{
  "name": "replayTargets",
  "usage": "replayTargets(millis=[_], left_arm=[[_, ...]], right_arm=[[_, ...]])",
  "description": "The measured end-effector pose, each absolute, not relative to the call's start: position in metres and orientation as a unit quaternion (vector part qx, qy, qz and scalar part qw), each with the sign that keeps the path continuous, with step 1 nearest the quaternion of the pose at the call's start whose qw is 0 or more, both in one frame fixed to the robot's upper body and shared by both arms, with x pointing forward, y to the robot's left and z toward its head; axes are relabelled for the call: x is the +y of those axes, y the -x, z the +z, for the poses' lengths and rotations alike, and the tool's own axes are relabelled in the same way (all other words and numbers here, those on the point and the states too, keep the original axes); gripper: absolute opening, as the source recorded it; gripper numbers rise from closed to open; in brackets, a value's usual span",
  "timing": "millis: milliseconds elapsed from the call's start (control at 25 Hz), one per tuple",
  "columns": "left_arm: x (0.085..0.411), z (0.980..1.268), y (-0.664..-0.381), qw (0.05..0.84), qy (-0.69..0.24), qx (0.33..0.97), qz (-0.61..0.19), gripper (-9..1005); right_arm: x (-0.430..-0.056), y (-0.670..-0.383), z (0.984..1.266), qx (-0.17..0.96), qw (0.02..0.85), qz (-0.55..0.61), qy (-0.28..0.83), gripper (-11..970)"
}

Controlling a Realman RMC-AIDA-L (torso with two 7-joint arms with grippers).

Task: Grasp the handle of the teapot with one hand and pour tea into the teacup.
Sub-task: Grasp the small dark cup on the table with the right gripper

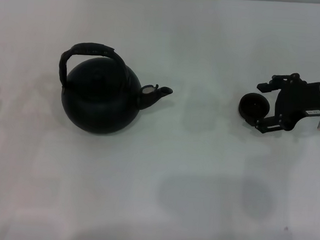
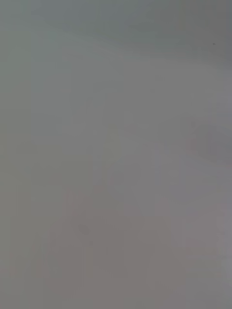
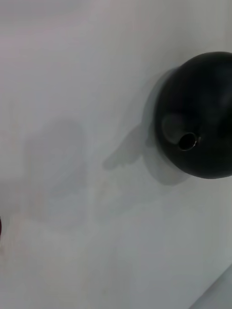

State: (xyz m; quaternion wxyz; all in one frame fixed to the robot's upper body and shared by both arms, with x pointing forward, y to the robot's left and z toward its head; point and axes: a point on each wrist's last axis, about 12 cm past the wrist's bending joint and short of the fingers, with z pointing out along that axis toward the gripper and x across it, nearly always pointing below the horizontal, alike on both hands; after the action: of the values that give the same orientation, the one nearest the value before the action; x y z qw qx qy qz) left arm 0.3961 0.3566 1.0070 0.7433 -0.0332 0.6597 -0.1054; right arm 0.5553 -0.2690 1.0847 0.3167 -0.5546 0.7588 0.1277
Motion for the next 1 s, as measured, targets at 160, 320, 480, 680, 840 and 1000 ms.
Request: replayTargets(millis=[160, 320, 480, 680, 840, 1000], left_arm=[[0.357, 1.007, -0.395, 0.743, 0.034, 0.66, -0.105, 577], [0.357, 1.006, -0.394, 0.742, 0.034, 0.661, -0.104, 577], [0.357, 1.007, -0.394, 0.743, 0.034, 0.66, -0.105, 577], [0.357, 1.007, -0.393, 0.743, 0.034, 0.66, -0.104, 577], [0.357, 1.006, -0.393, 0.743, 0.034, 0.661, -0.104, 577], [0.358, 1.006, -0.391, 0.742, 0.035, 0.661, -0.102, 577]], right_arm=[[-0.268, -0.558, 1.086, 0.758, 0.322, 0.123, 0.553, 861], [-0.269, -0.56, 1.086, 0.76, 0.327, 0.117, 0.55, 861], [-0.266, -0.56, 1.085, 0.759, 0.326, 0.116, 0.552, 862], [-0.262, -0.562, 1.081, 0.764, 0.315, 0.127, 0.549, 864], [-0.26, -0.563, 1.078, 0.766, 0.308, 0.133, 0.548, 865], [-0.259, -0.564, 1.079, 0.765, 0.311, 0.135, 0.547, 865]])
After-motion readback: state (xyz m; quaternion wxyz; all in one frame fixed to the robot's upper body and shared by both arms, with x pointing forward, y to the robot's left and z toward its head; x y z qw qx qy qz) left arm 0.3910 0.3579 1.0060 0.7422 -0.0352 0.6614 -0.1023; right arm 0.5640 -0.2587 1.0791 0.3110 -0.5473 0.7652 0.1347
